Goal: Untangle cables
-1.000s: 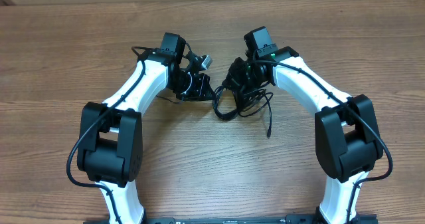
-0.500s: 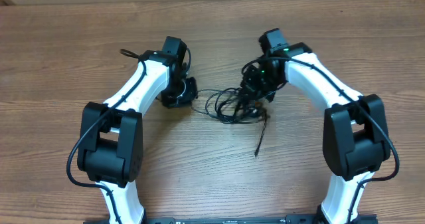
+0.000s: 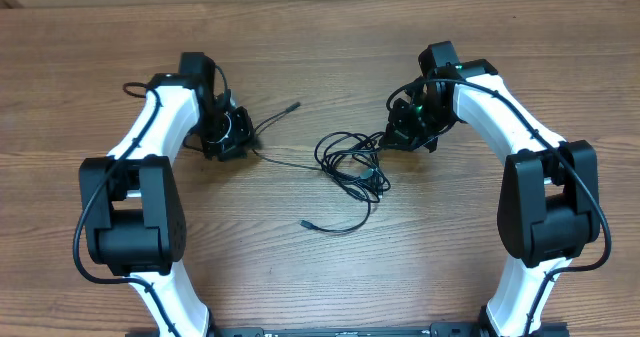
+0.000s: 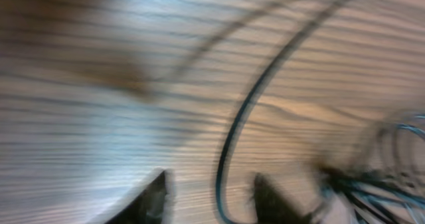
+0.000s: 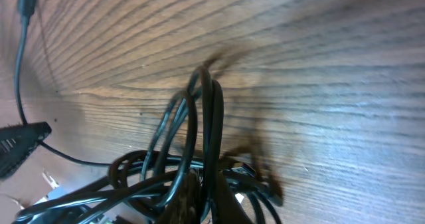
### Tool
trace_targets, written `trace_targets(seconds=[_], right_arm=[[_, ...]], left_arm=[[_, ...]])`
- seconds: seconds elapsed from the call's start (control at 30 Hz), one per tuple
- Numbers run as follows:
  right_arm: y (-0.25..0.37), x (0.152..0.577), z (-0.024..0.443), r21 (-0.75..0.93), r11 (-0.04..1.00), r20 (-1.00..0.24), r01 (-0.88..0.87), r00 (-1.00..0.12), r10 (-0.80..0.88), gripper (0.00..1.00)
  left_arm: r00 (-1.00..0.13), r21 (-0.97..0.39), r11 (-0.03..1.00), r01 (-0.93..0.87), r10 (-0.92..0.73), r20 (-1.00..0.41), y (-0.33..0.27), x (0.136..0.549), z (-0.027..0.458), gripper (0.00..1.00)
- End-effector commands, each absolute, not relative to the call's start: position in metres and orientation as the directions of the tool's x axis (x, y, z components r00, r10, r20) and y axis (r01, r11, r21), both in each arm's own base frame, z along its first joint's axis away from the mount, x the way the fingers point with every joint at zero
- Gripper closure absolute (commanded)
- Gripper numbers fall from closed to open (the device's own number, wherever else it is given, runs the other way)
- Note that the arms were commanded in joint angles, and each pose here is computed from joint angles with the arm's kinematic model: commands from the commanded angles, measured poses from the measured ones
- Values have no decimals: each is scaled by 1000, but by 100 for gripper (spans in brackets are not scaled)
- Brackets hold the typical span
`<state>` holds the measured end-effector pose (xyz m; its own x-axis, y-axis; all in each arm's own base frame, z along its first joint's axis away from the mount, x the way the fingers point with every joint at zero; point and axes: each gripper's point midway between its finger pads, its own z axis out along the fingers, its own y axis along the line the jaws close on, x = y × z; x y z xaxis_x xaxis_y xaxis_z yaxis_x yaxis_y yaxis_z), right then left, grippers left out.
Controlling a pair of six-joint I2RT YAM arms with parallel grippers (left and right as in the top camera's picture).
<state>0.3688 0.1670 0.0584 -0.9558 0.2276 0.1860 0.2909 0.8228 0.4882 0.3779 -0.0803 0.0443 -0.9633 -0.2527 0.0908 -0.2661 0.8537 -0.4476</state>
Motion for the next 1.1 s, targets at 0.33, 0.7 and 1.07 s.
trace_targets(seconds=[0.33, 0.7, 1.07], right_arm=[[202, 362, 77, 566, 809, 128, 157, -987, 102, 96], [216, 357, 77, 571, 812, 116, 122, -991, 67, 96], [202, 354, 69, 493, 858, 121, 140, -988, 92, 96]], left_arm=[[-883, -758, 456, 466, 289, -370, -192, 367, 112, 15], [-839, -566, 630, 532, 481, -254, -220, 341, 70, 41], [-976, -389, 896, 216, 190, -105, -158, 368, 58, 96]])
